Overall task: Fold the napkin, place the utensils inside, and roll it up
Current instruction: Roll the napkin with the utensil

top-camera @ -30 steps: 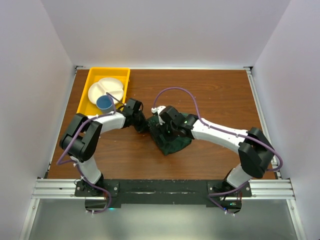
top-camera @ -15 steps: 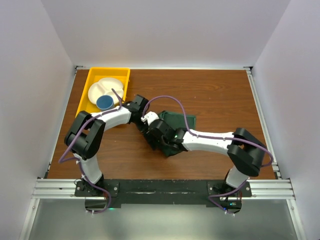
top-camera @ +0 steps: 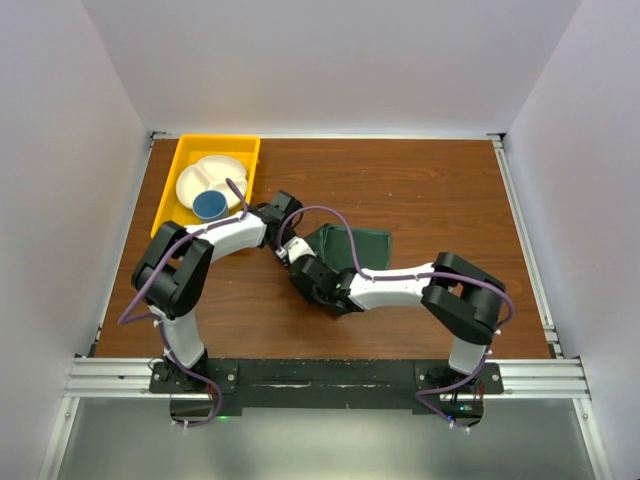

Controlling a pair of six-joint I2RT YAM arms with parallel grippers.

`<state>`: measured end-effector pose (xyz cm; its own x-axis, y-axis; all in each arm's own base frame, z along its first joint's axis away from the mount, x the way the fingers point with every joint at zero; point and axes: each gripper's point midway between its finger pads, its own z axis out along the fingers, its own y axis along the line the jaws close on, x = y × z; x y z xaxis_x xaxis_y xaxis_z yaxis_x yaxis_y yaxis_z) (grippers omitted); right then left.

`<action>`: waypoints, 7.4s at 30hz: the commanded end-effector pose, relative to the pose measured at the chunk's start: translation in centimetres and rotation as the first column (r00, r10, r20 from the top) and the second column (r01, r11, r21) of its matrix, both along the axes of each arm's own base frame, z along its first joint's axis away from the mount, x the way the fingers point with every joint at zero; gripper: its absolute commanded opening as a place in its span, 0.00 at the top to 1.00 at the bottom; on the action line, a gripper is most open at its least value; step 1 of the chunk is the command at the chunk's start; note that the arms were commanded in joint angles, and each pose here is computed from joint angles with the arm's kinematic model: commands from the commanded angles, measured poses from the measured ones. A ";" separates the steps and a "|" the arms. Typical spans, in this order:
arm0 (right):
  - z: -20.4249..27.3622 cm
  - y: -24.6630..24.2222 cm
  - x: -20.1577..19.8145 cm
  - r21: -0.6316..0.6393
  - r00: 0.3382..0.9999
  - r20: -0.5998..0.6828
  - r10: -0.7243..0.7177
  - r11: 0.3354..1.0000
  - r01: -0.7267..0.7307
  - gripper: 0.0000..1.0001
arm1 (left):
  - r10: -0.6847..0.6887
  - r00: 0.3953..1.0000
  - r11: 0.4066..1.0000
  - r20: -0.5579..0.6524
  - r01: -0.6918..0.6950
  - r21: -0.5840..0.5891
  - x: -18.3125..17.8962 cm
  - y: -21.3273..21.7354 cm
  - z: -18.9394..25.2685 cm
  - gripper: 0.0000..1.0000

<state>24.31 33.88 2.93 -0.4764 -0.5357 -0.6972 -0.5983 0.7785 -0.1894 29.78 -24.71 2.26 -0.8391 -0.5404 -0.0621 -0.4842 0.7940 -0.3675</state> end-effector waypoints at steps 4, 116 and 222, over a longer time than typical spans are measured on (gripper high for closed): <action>-1.4 -1.3 0.7 -0.081 0.995 0.079 -0.064 0.994 0.070 0.67 | 0.017 0.998 1.000 -0.067 -0.018 -0.015 -0.7 -0.5 0.3 1.00; -0.3 -14.3 -2.0 0.079 0.759 -0.614 -0.215 0.941 0.330 0.37 | -0.320 0.927 0.911 0.196 0.358 -0.206 -3.0 -0.5 -11.1 1.00; -4.8 -7.3 0.5 0.399 0.545 -0.823 0.159 0.845 0.355 0.88 | -0.343 0.840 0.850 0.421 0.468 -0.240 -1.2 -1.1 -7.0 1.00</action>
<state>25.22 29.95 1.35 -0.9714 -0.1825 -0.1517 -0.2156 0.4114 0.8856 31.13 -28.95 2.27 -0.9090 -0.2520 -0.3319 0.1603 0.5237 -0.8367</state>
